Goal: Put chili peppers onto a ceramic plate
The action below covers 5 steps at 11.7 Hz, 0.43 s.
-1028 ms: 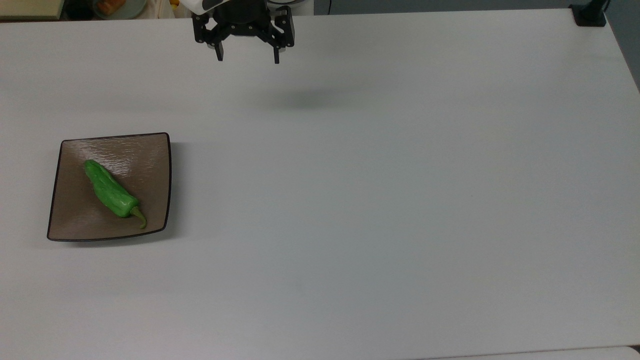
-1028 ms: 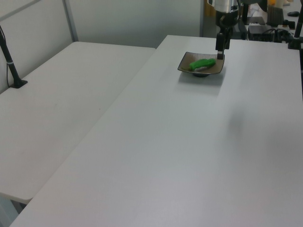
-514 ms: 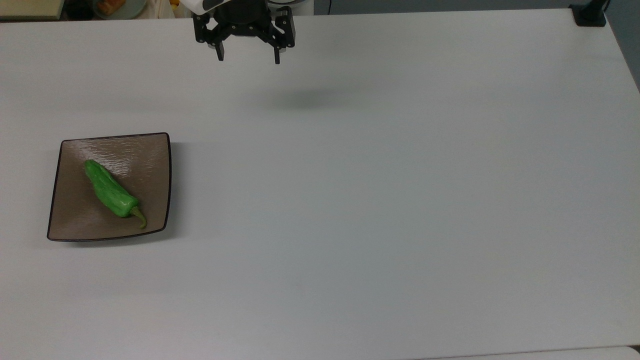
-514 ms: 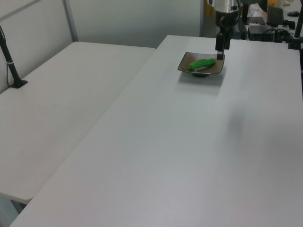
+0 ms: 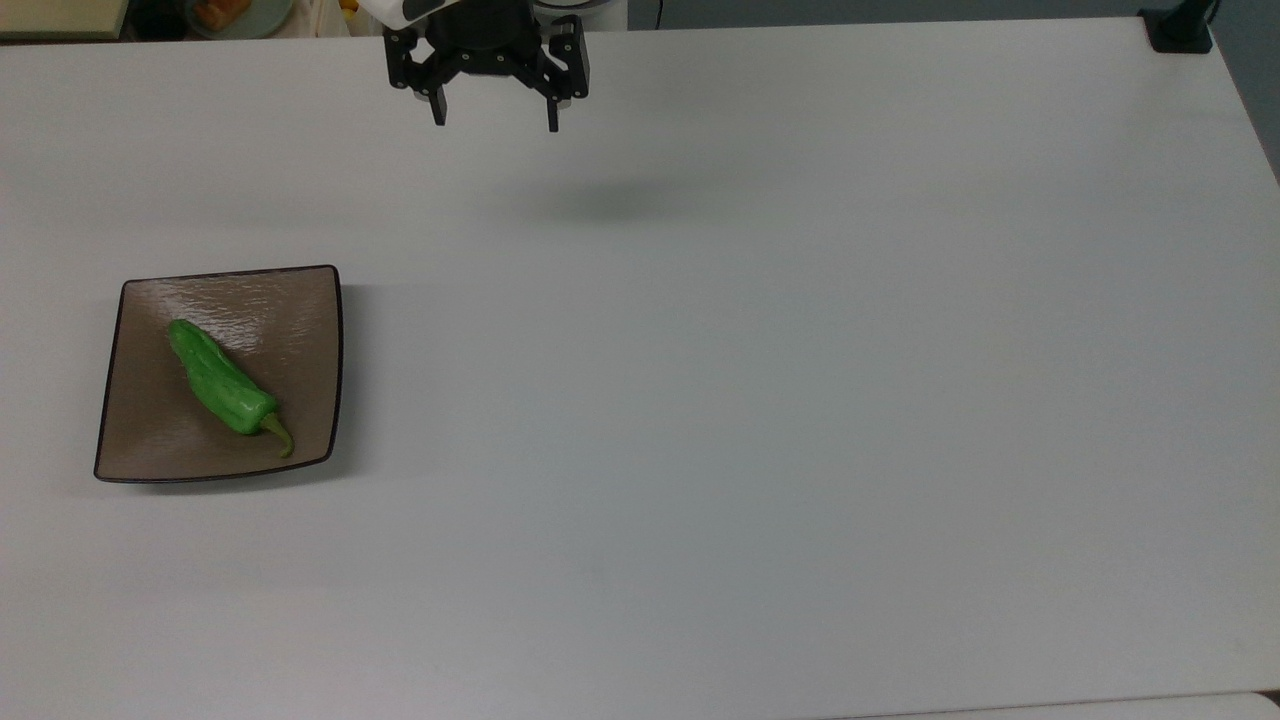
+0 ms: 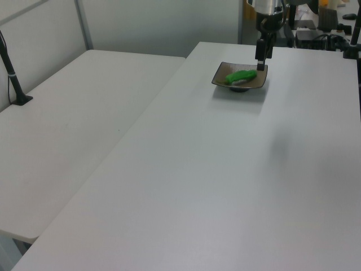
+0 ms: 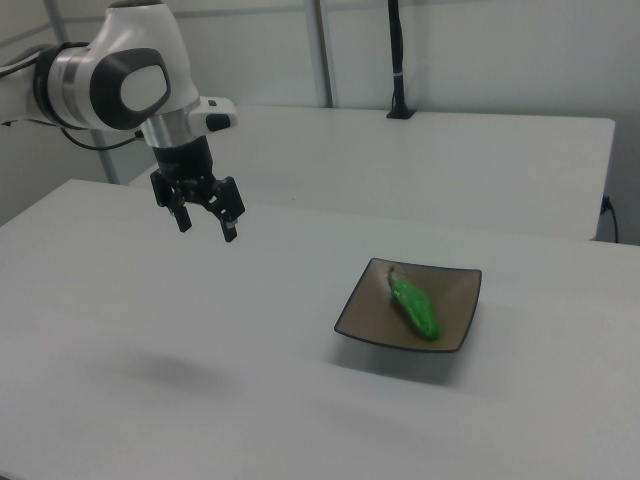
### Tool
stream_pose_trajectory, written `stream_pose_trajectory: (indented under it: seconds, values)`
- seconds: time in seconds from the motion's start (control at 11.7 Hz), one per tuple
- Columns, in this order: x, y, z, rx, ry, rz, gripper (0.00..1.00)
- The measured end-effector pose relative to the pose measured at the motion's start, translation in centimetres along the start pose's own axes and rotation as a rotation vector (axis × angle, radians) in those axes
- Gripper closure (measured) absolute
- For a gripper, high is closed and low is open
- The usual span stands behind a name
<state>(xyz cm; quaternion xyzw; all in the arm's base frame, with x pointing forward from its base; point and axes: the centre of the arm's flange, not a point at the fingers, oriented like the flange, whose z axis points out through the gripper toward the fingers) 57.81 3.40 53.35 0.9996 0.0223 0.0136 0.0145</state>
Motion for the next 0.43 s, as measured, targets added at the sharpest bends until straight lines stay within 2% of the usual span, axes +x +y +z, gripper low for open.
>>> stream_pose_trajectory:
  seconds: [0.43]
  values:
    - [0.53, -0.06, -0.12, 0.001, 0.038, 0.000, 0.00]
